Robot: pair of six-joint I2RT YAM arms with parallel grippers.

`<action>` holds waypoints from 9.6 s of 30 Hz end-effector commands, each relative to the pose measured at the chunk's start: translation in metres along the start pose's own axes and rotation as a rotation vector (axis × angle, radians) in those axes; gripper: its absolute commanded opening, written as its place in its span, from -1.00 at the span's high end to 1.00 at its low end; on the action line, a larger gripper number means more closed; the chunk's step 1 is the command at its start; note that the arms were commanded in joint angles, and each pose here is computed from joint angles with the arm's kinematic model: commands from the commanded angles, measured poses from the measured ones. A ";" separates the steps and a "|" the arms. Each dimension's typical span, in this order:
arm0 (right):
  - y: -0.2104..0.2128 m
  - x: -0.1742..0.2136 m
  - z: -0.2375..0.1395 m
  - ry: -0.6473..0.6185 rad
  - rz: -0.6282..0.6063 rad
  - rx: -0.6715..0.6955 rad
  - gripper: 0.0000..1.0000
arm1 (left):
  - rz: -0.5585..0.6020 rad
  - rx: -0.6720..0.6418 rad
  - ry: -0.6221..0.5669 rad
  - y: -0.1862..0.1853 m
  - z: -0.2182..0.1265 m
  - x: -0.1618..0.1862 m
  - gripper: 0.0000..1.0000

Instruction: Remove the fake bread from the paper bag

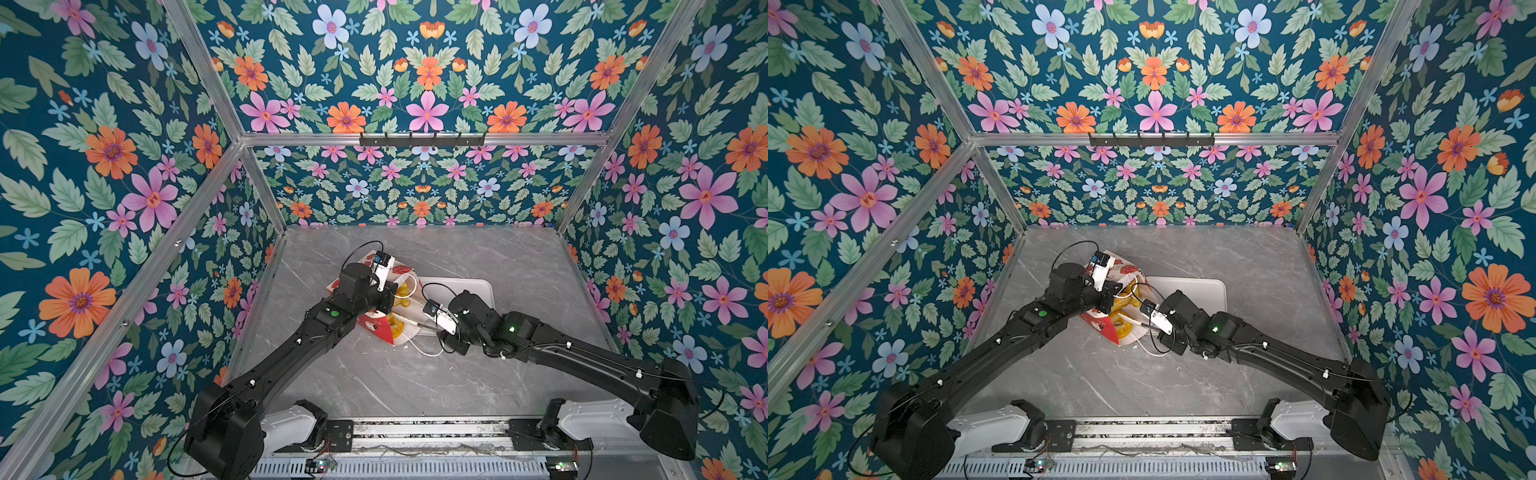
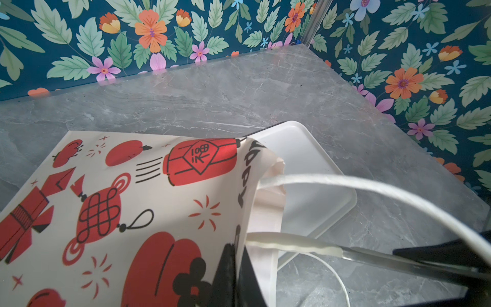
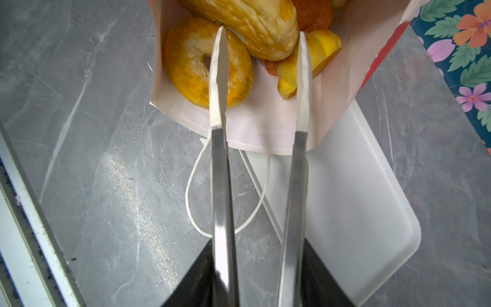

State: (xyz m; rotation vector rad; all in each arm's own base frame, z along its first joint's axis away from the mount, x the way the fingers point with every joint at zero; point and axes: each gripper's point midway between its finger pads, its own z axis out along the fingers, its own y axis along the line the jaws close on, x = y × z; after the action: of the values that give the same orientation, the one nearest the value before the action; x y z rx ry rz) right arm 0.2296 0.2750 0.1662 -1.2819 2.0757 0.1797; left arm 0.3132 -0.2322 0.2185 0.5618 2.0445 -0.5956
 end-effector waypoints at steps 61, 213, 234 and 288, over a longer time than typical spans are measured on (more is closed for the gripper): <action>-0.013 -0.013 -0.019 -0.110 0.188 0.058 0.70 | -0.128 -0.033 -0.153 0.010 0.018 -0.036 0.87; -0.091 0.136 -0.041 0.054 1.288 0.072 0.25 | -0.240 -0.232 -0.266 0.056 0.002 -0.038 0.83; -0.056 0.038 -0.069 -0.211 0.913 -0.109 0.15 | 0.067 -0.199 -0.112 0.047 0.022 -0.036 0.83; -0.008 -0.041 0.050 -0.119 0.676 -0.238 0.35 | 0.070 -0.136 -0.134 0.033 0.000 -0.019 0.76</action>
State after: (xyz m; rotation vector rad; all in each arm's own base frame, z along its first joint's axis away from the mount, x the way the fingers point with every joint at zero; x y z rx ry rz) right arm 0.2802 0.3248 0.1447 -0.6298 2.3685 0.7447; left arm 0.3354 -0.2126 0.2165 0.5403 1.9572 -0.4580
